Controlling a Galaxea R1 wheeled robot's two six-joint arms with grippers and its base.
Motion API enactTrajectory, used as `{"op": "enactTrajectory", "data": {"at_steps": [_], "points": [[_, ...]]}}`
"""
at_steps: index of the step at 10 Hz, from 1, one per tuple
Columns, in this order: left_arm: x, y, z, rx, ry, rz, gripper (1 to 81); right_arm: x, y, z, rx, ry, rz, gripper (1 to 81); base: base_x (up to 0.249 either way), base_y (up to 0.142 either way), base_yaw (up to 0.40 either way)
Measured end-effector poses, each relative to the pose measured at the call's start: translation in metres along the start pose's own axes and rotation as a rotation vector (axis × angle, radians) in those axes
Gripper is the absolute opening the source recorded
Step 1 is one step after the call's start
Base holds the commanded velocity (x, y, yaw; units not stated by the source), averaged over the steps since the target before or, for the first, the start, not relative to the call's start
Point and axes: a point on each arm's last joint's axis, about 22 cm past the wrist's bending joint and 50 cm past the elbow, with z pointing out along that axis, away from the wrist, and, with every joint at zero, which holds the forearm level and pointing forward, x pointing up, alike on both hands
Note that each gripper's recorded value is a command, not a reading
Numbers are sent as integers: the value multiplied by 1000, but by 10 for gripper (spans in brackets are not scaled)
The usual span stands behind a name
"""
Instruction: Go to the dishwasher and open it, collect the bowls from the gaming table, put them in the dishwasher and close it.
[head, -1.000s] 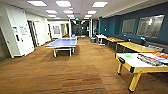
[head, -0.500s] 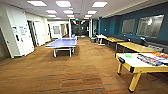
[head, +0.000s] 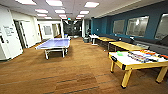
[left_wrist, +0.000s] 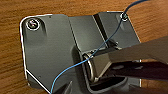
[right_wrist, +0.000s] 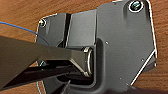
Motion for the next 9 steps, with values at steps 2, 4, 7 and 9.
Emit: {"op": "enactTrajectory", "data": {"at_steps": [2, 4, 7, 9], "points": [[3, -3, 0, 4, 5, 2, 811, -5, -2, 0, 2, -8, 2, 811, 0, 0, -400], [0, 3, 1, -4, 0, -1, 811, -1, -2, 1, 3, -2, 0, 811, 0, 0, -400], [0, 1, 0, -2, 1, 0, 811, 0, -2, 1, 2, -1, 0, 811, 0, 0, -400], [0, 0, 0, 1, 0, 0, 811, -1, -2, 1, 3, -2, 0, 811, 0, 0, -400]]}}
